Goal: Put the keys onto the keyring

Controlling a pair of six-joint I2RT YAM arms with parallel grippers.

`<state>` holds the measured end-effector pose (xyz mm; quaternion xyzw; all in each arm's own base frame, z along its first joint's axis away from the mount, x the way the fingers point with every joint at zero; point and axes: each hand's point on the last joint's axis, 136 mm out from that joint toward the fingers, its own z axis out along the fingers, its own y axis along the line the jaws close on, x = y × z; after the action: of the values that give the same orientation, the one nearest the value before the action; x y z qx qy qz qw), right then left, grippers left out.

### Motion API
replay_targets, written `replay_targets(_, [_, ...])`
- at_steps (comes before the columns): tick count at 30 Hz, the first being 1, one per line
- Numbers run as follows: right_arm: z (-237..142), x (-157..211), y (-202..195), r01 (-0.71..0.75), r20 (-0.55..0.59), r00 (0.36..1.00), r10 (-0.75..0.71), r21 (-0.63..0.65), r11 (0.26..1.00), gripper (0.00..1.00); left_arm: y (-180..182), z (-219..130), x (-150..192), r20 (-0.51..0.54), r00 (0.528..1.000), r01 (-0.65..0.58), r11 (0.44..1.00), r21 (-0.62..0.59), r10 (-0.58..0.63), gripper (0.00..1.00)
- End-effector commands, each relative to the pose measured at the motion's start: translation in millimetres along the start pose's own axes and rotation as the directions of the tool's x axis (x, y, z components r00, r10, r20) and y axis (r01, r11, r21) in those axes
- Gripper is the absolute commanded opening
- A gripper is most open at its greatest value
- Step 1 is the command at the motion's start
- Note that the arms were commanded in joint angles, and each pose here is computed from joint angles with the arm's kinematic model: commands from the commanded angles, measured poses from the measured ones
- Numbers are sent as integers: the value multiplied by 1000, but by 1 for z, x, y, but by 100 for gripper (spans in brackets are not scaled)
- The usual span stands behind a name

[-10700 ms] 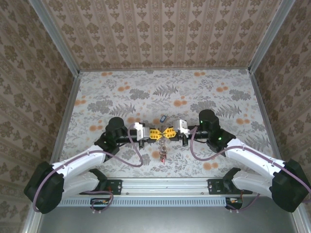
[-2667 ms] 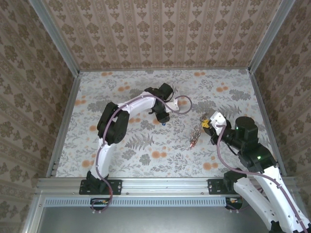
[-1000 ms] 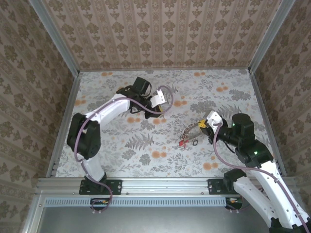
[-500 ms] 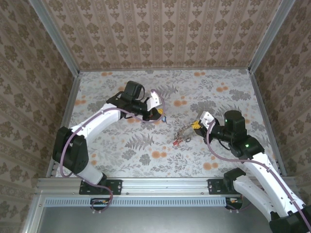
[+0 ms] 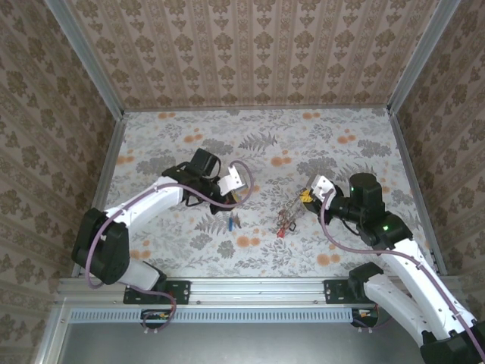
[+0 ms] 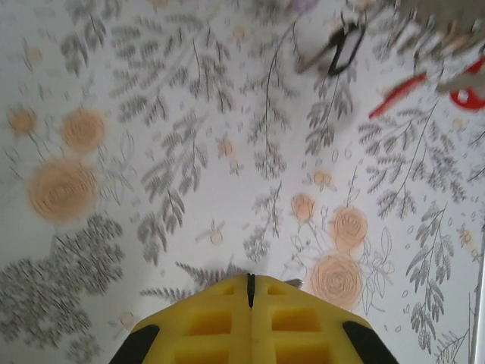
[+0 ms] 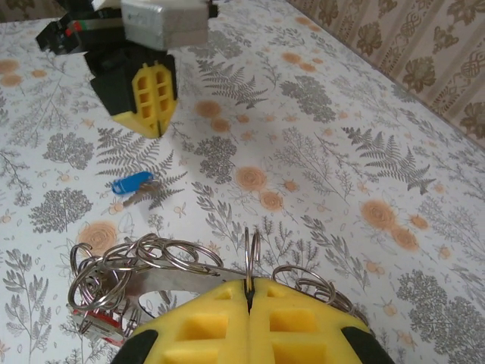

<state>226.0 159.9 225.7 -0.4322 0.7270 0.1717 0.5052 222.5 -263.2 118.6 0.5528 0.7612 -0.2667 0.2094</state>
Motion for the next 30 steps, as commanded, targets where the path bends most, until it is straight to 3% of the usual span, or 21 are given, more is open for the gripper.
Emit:
replay_targets(1, [-7,-21,-6,46,42,998,-47,22,999,0,11,1,19,-71,995,68,992,-102,-76,0])
replay_targets(7, [-6,-22,-5,50,33,998,-50,11,999,0,21,-2,15,-41,989,134,982,-134,-141,0])
replay_targets(10, [-6,-24,-3,44,34,998,-44,-9,999,0,25,-15,14,-13,985,168,974,-154,-172,14])
replay_targets(14, [-6,-25,-3,47,37,998,-47,-8,999,0,29,-19,34,-91,969,209,961,-183,-228,19])
replay_targets(17, [-8,-27,-4,53,35,998,-52,-6,999,0,24,-7,44,-159,935,289,940,-183,-318,27])
replay_targets(20, [-9,-27,-4,56,29,998,-56,-4,998,0,18,2,41,-195,903,329,908,-260,-384,45])
replay_targets(23, [-11,-28,-4,58,26,998,-58,-1,998,0,15,7,45,-222,839,410,844,-345,-497,47])
replay_targets(25, [-12,-27,-4,59,23,998,-60,9,998,0,10,16,52,-267,808,408,825,-391,-526,51])
replay_targets(30, [-14,-27,-5,60,20,998,-61,18,998,0,12,31,61,-310,751,415,781,-466,-583,49])
